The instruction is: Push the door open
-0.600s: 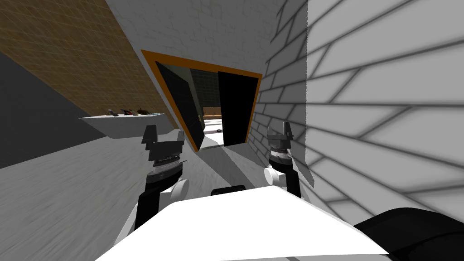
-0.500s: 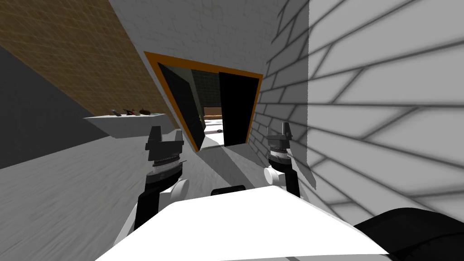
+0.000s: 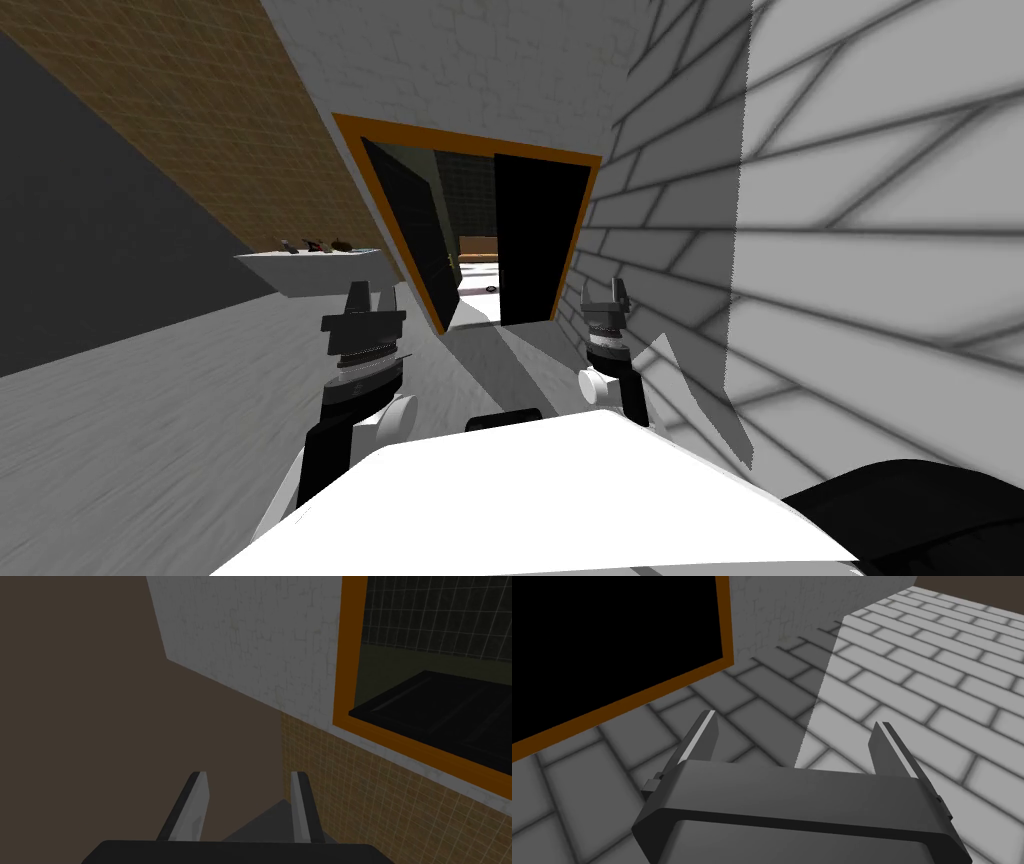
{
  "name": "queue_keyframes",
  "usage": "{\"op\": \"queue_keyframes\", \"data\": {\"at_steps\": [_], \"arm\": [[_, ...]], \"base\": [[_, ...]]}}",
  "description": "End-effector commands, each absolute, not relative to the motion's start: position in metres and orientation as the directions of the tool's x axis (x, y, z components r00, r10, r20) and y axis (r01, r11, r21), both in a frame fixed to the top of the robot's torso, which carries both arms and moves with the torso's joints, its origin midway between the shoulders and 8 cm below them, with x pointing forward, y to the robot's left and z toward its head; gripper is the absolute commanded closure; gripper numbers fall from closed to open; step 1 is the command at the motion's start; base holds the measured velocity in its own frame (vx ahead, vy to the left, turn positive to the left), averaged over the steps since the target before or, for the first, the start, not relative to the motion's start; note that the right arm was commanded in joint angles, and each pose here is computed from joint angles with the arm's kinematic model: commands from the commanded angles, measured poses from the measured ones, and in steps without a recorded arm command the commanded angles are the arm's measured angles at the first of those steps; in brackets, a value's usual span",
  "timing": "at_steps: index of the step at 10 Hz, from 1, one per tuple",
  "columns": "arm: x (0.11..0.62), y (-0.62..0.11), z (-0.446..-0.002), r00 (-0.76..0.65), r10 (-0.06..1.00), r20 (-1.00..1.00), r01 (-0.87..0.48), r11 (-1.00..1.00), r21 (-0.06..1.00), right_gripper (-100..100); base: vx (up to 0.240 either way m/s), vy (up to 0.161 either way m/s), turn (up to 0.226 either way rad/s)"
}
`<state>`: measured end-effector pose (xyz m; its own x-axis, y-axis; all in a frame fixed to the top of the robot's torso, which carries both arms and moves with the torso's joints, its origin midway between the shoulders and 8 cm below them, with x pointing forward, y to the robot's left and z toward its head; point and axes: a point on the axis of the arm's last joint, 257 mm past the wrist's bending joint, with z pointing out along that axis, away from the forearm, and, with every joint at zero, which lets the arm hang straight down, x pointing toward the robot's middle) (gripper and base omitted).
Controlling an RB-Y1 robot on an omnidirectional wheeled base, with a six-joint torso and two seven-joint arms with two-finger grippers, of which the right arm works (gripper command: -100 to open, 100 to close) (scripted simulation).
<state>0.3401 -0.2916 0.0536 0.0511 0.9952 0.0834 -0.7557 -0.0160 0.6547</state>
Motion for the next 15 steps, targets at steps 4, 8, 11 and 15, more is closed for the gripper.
{"op": "queue_keyframes", "data": {"at_steps": [4, 8, 11, 15], "arm": [[0.357, -0.300, 0.024, -0.014, 0.985, 0.171, -0.728, -0.127, 0.674, -100], [0.371, -0.309, -0.004, -0.061, 0.964, 0.259, -0.696, -0.227, 0.682, -100], [0.380, -0.315, -0.022, -0.084, 0.945, 0.317, -0.674, -0.289, 0.680, -100], [0.390, -0.324, -0.049, -0.110, 0.910, 0.400, -0.643, -0.372, 0.669, -100]], "base": [[0.104, -0.002, 0.112], [0.120, -0.018, 0.122], [0.095, -0.005, 0.108], [0.094, -0.011, 0.119]]}}
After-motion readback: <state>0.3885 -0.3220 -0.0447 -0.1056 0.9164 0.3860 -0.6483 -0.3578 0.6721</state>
